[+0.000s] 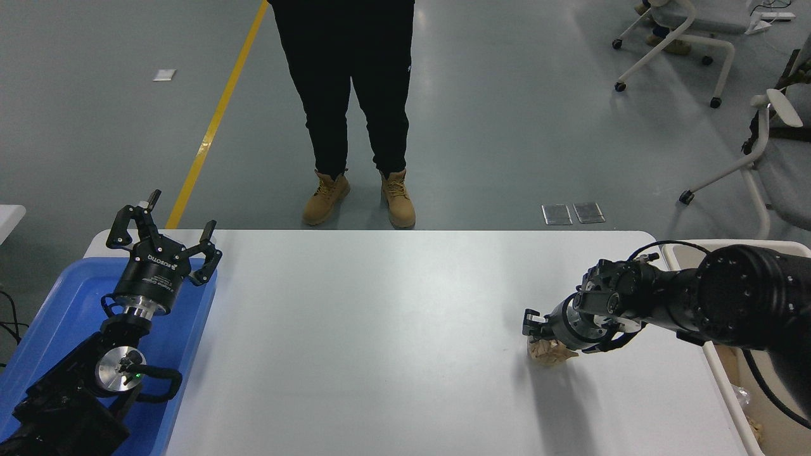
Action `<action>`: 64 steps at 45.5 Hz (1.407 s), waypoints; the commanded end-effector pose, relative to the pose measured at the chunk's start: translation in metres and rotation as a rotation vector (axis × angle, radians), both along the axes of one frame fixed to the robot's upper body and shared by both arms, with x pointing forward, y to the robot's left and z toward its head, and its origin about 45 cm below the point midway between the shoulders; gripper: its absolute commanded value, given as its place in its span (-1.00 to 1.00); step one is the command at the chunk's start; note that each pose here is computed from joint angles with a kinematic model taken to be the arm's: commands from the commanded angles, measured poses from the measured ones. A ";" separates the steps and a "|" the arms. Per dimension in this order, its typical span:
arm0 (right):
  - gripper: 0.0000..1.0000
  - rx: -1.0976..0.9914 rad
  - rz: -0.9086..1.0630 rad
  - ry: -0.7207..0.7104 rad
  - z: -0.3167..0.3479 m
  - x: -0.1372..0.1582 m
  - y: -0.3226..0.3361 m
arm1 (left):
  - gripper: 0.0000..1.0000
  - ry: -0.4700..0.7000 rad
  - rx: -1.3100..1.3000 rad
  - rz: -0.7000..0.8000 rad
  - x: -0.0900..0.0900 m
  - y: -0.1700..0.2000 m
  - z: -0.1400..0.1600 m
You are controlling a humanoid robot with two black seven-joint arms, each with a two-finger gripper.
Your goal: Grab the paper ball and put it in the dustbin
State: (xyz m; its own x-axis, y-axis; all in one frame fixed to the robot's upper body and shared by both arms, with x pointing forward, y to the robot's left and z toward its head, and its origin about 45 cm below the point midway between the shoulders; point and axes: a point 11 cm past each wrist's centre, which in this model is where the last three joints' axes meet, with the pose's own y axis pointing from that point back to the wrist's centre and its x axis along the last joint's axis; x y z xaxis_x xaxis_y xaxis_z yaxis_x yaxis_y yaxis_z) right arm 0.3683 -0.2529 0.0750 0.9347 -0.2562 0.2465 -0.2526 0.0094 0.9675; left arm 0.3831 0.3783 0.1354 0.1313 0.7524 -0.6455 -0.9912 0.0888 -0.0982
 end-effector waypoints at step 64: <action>-1.00 0.003 -0.334 -0.522 0.303 0.070 -0.162 | 0.97 0.001 0.002 0.000 0.000 0.000 0.000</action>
State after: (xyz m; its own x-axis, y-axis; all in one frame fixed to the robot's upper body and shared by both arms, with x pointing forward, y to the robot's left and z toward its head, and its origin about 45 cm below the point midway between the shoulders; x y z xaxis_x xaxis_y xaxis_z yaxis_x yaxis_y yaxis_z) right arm 0.4341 -0.3393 0.3911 0.7012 -0.4242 0.5730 -0.6292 0.0095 0.7772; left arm 0.3831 0.3788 0.1353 0.1296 0.7536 -0.6444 -0.9914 0.0876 -0.0970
